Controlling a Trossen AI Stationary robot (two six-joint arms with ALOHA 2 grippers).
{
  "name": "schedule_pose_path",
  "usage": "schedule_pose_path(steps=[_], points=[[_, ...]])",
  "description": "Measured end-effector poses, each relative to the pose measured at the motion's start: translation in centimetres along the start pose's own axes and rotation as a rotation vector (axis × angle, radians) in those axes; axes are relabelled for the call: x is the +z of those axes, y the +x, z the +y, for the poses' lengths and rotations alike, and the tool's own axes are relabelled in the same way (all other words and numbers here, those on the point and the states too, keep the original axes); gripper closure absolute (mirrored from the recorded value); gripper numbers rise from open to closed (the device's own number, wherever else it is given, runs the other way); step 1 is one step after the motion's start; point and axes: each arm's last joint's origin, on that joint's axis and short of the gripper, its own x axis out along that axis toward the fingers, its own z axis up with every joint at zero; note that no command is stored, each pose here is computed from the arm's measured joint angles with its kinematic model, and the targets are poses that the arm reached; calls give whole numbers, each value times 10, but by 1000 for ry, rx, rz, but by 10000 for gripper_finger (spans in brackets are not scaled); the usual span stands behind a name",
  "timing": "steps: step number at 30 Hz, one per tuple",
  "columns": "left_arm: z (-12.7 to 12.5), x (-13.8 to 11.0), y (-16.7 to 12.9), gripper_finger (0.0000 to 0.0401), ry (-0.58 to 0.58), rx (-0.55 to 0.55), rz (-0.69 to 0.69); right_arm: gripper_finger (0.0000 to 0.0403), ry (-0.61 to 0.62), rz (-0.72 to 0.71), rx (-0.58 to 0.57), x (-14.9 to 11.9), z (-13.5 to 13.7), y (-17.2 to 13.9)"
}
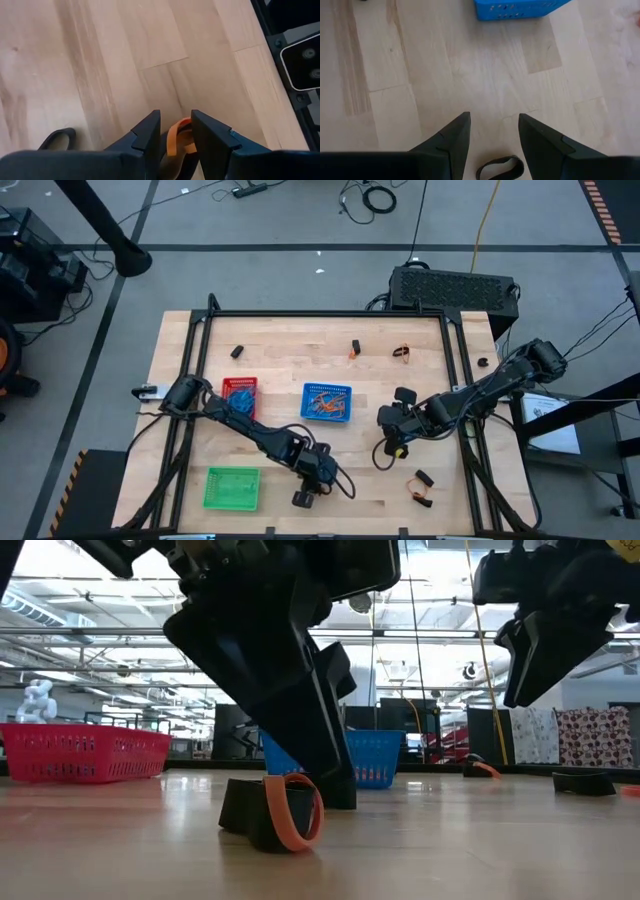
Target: Sort rubber bands into baskets
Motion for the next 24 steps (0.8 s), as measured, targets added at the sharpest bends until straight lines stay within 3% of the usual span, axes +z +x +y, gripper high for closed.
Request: schedule_pose_path(steps=[8,17,24], points=[[0,-1,0,320,-2,-16,9,243,4,-5,-6,0,0,0],[0,-1,0,394,-6,-16,9,243,2,-5,-6,0,0,0],[4,0,-1,398,-53,5,7,243,-8,-5,-7,0,0,0]])
